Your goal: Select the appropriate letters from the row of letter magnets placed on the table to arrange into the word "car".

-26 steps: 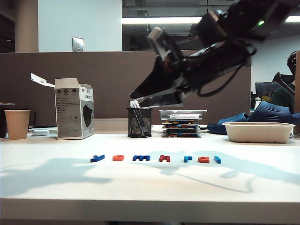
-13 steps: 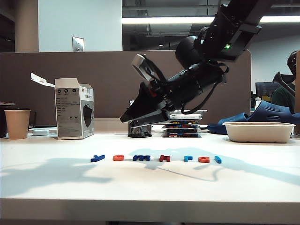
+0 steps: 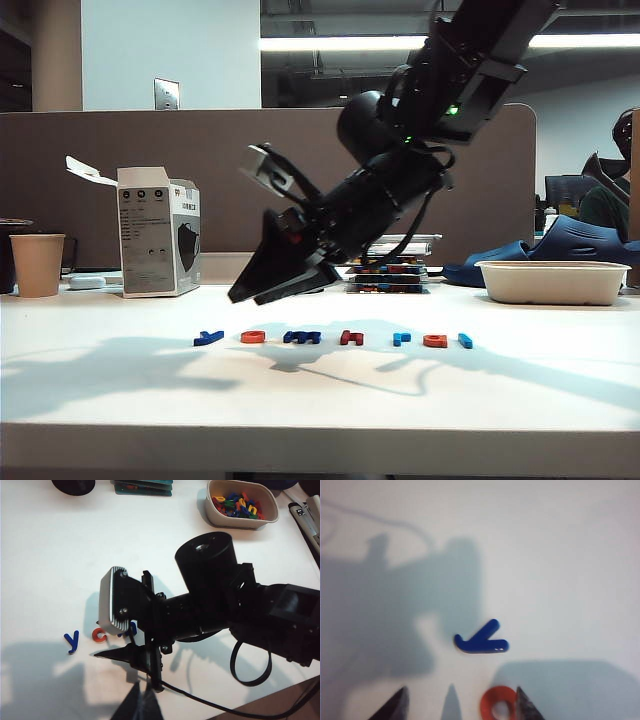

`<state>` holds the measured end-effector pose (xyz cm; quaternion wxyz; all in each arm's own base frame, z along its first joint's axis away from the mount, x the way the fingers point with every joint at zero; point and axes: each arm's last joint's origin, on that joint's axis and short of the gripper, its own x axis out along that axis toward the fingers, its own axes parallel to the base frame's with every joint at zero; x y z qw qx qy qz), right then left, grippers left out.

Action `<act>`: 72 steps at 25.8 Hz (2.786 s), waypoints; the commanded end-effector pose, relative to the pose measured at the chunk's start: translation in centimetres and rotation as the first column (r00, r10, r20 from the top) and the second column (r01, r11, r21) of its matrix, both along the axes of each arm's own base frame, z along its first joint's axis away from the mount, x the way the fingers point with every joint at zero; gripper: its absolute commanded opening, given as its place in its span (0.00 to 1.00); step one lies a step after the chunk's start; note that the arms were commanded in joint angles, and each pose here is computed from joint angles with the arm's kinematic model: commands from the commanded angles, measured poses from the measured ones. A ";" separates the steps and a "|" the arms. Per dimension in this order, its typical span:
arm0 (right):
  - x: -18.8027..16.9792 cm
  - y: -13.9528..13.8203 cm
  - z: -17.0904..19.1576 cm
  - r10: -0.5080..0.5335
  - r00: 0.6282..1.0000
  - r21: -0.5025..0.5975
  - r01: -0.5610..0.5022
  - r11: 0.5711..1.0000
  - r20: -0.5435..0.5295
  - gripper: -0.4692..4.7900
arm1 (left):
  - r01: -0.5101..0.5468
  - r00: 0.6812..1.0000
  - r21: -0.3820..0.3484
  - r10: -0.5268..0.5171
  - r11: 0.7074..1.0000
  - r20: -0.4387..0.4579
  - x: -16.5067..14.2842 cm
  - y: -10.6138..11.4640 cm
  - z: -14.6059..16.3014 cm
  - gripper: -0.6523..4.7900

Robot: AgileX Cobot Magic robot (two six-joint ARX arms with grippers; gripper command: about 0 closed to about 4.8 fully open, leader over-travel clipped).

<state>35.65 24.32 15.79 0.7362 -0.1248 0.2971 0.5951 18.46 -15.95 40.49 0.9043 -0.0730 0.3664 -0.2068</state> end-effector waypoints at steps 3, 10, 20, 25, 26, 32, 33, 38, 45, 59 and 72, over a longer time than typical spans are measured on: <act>-0.1 0.6 -0.3 -0.040 0.998 -0.059 0.042 0.997 0.043 0.61 | 0.002 1.000 -0.006 -0.002 1.000 0.014 -0.1 0.0 0.3 0.11; 0.0 0.6 -0.8 -0.028 0.997 -0.083 0.034 0.996 0.068 0.61 | 0.002 1.000 -0.006 -0.002 1.000 0.015 -0.1 0.0 0.3 0.11; 0.2 0.7 -1.3 0.016 0.998 -0.085 -0.012 0.996 0.055 0.61 | 0.002 1.000 -0.006 -0.002 1.000 0.014 -0.1 0.0 0.3 0.11; 0.9 1.3 -1.6 0.020 1.000 -0.114 -0.018 0.993 0.013 0.61 | 0.002 1.000 -0.006 -0.002 1.000 0.015 -0.1 0.0 0.3 0.11; 1.0 1.3 -1.6 0.021 1.000 -0.115 -0.019 0.993 0.014 0.61 | 0.002 1.000 -0.006 -0.002 1.000 0.015 -0.1 0.0 0.3 0.11; 0.9 1.2 -1.7 0.028 1.000 -0.141 -0.027 0.990 0.004 0.61 | 0.002 1.000 -0.007 -0.002 1.000 0.015 -0.1 0.0 0.3 0.11; 0.7 1.2 -1.8 0.041 0.999 -0.152 -0.040 0.988 0.001 0.60 | 0.002 1.000 -0.006 -0.002 1.000 0.015 -0.1 0.0 0.3 0.11; 0.5 1.1 -2.1 0.065 0.997 -0.214 -0.057 0.975 0.030 0.57 | 0.002 1.000 -0.006 -0.002 1.000 0.015 -0.1 0.0 0.3 0.11; 0.5 1.0 -2.1 0.063 0.997 -0.229 -0.052 0.972 0.039 0.57 | 0.002 1.000 -0.006 -0.002 1.000 0.015 -0.1 0.0 0.3 0.11; -0.2 1.9 -2.4 0.086 0.993 -0.309 -0.056 0.949 0.085 0.57 | 0.002 1.000 -0.007 -0.002 1.000 0.015 -0.1 0.0 0.3 0.11; -0.5 1.7 -2.6 0.086 0.995 -0.332 -0.065 0.941 0.051 0.37 | 0.002 1.000 -0.006 -0.002 1.000 0.015 -0.1 0.0 0.3 0.11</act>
